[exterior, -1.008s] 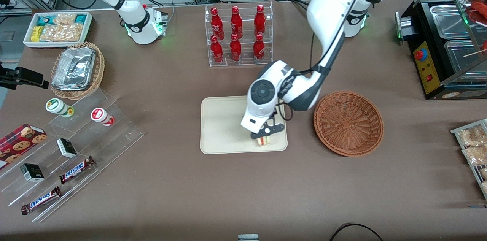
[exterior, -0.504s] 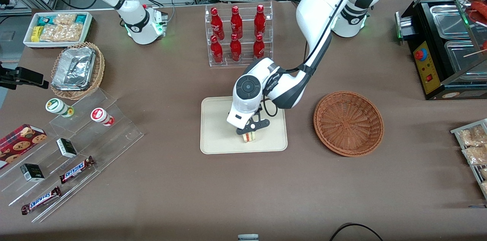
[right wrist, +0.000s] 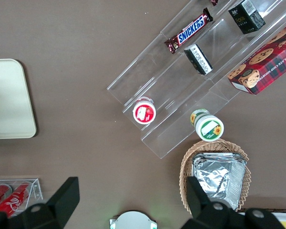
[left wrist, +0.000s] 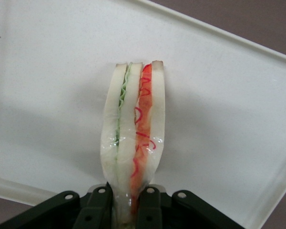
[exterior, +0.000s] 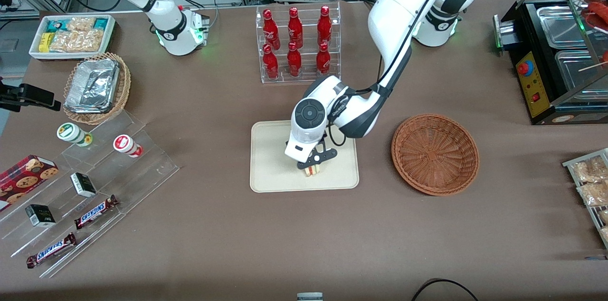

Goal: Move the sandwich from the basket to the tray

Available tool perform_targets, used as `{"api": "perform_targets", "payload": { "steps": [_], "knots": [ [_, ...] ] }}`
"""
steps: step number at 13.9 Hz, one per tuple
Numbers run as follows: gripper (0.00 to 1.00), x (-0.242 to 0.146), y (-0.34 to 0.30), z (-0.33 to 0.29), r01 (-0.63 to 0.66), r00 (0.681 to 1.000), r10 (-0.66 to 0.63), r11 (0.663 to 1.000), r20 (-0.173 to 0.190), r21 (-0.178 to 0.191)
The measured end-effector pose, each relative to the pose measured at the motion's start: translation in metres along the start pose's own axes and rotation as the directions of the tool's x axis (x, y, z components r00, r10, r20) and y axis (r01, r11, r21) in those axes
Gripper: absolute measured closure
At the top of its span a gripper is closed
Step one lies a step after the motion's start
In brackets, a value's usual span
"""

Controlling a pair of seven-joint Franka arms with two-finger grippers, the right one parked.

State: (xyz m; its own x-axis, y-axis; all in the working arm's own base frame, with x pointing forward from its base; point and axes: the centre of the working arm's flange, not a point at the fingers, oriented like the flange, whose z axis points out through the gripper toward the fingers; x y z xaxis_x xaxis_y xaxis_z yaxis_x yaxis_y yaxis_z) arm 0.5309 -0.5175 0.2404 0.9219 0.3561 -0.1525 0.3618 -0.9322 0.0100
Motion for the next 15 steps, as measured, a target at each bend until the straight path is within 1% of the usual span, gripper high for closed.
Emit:
{"api": "perform_targets", "payload": {
  "steps": [2,3,4,6,10,11,15],
  "knots": [
    [0.82,0.0,0.0,0.002,0.007,1.0,-0.007,1.0,0.001,0.002],
    [0.78,0.001,0.0,0.003,0.008,1.0,-0.008,1.0,0.001,0.002],
    [0.67,0.001,0.0,0.002,0.01,1.0,-0.01,1.0,0.001,0.001],
    [0.5,0.001,0.002,-0.001,0.013,1.0,-0.013,1.0,-0.001,-0.005],
    [0.07,0.0,0.008,-0.026,0.019,1.0,-0.019,0.999,-0.013,-0.032],
    [0.01,-0.001,0.008,-0.041,0.017,1.0,-0.018,0.999,-0.015,-0.032],
    [0.0,-0.005,-0.003,-0.125,0.012,0.999,-0.014,0.999,-0.041,-0.047]
  ]
}}
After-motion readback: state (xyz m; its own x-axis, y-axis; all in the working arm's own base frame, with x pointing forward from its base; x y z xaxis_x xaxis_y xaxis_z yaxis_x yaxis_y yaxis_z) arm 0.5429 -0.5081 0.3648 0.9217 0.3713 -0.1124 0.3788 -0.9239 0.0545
